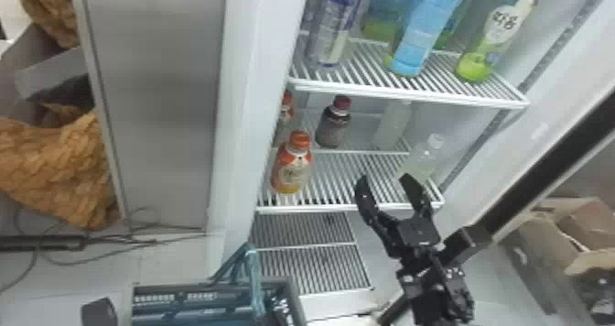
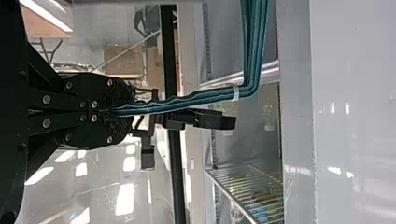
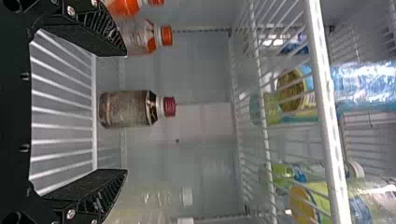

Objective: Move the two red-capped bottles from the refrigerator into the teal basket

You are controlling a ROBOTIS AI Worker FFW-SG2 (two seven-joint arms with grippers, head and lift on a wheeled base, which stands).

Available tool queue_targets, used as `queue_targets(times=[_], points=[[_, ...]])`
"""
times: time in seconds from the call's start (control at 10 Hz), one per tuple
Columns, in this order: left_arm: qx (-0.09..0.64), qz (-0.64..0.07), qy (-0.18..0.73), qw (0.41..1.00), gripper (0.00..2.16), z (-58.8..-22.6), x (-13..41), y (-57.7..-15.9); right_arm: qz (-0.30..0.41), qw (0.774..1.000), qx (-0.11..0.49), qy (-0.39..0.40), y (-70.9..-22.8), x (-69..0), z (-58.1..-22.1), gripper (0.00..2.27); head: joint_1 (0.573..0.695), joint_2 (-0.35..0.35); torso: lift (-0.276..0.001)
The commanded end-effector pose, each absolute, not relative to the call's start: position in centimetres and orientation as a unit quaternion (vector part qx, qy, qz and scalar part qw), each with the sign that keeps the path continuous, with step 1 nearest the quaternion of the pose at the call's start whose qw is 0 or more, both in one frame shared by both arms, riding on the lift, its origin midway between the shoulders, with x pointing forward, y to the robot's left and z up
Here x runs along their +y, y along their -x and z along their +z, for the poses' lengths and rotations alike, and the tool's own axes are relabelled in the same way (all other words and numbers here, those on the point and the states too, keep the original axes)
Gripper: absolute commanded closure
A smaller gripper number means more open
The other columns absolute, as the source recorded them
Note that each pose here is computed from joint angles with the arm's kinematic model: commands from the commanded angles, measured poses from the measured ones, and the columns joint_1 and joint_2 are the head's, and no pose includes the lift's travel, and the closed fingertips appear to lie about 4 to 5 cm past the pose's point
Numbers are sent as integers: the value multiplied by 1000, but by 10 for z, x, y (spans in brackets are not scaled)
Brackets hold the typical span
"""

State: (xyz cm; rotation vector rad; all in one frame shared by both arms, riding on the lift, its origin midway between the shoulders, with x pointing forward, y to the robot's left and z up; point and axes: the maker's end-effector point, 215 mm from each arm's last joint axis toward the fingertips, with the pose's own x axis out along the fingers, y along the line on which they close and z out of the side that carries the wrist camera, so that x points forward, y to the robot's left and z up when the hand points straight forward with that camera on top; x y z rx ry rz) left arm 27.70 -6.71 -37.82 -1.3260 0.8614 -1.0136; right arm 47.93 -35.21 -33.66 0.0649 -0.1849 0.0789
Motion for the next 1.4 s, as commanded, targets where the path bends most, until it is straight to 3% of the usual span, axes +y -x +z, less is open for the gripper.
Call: queue_targets(times=[0.0, 0.2, 0.5, 1.3], points=[[373, -436, 567, 591, 1145, -380, -68, -275, 6, 993, -113, -33, -486, -362, -331, 125, 695, -350, -228], [375, -437, 567, 590, 1145, -380, -69, -274, -35, 989, -137, -43, -492, -374, -328, 125, 695, -350, -228], [376, -438, 567, 589, 1145, -380, -71, -273, -42, 989, -134, -39, -495, -374, -333, 125, 695, -350, -228], [378, -436, 566, 589, 1145, -381, -71, -272, -21, 994, -111, 3, -550, -351, -322, 119, 695, -350, -228]])
